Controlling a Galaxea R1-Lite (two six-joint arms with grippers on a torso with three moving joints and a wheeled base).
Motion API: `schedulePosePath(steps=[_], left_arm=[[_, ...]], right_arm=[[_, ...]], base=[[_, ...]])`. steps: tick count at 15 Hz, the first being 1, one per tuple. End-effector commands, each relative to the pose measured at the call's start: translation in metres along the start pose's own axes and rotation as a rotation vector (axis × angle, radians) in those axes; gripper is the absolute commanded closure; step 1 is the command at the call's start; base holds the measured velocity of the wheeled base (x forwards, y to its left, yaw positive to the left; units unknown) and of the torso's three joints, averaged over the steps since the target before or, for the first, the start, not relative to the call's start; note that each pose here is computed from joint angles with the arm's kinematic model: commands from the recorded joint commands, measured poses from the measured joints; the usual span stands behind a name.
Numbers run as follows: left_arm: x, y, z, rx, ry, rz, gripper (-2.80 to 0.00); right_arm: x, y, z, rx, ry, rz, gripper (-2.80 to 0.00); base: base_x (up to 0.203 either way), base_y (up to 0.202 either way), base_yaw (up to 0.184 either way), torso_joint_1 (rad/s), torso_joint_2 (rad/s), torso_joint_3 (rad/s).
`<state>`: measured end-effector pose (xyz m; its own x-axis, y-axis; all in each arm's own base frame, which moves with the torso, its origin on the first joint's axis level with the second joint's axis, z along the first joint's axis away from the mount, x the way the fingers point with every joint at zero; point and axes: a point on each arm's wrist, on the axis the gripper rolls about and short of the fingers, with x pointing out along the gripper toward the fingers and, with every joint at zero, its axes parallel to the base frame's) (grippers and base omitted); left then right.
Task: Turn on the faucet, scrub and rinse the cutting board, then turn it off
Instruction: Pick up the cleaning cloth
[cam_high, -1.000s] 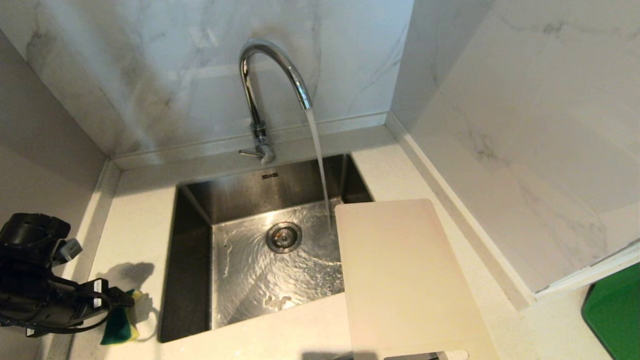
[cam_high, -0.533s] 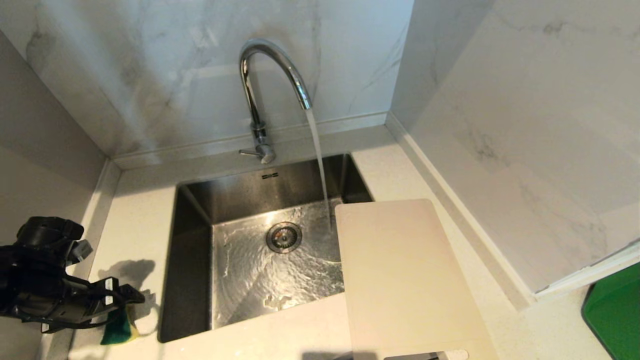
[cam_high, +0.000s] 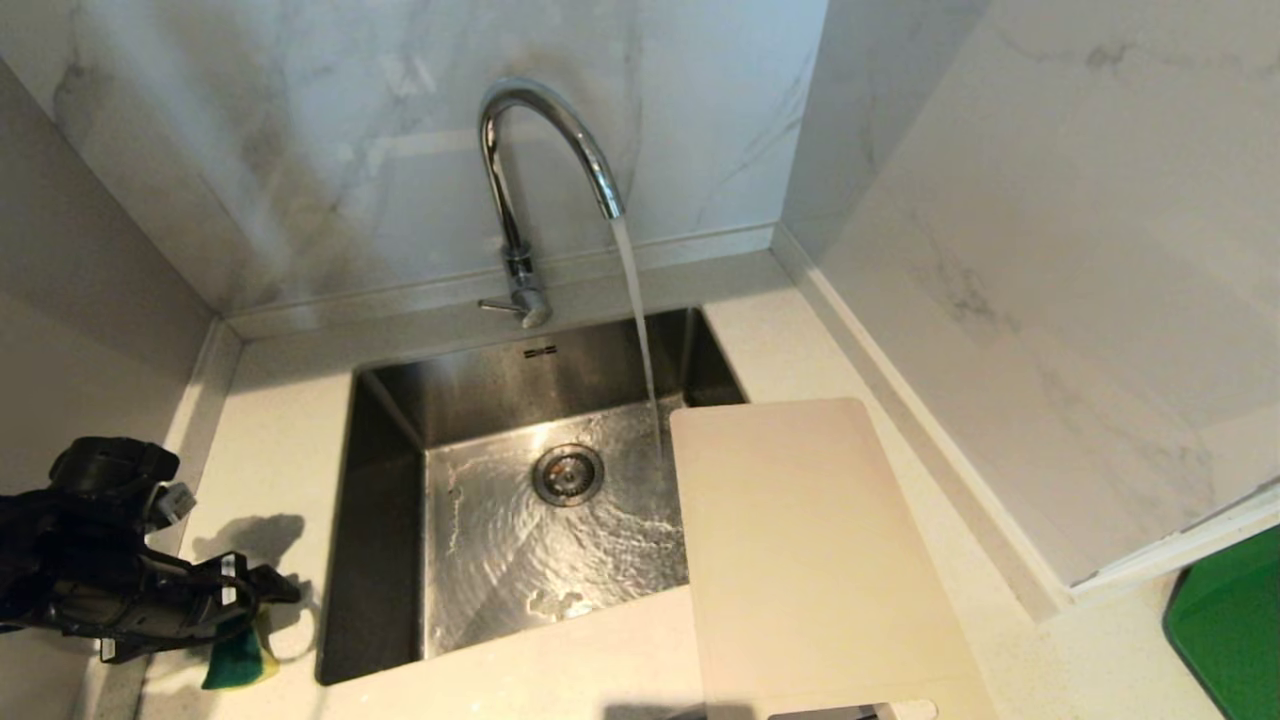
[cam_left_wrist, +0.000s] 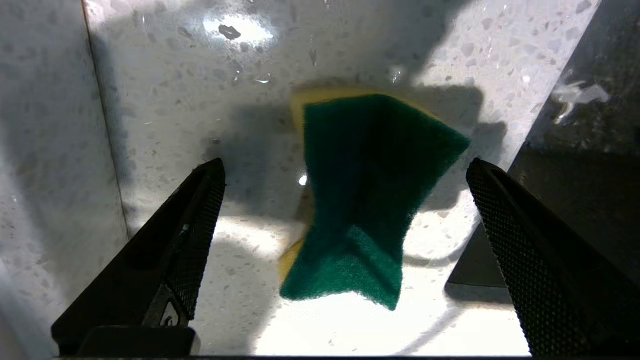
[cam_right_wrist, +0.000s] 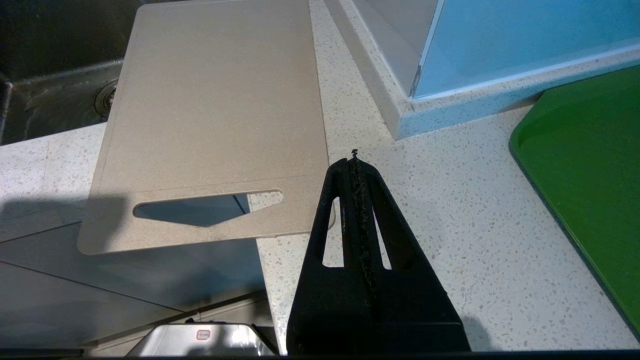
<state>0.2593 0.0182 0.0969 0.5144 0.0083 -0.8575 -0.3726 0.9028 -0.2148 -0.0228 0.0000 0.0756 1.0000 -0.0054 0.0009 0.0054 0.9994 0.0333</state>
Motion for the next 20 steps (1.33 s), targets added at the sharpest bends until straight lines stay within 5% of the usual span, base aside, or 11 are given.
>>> schedulePosePath(steps=[1, 20], left_arm=[[0.005, 0.002, 0.003, -0.012, 0.009, 0.001, -2.8], [-0.024, 0.004, -0.006, -0.025, -0.047, -0.034, -2.8]], right_arm=[[0.0, 0.0, 0.0, 0.0, -0.001, 0.001, 0.0], [0.0, 0.0, 0.0, 0.0, -0.002, 0.001, 0.0]], base=[[0.0, 0.0, 0.0, 0.0, 0.0, 0.0], [0.0, 0.0, 0.0, 0.0, 0.0, 0.0]])
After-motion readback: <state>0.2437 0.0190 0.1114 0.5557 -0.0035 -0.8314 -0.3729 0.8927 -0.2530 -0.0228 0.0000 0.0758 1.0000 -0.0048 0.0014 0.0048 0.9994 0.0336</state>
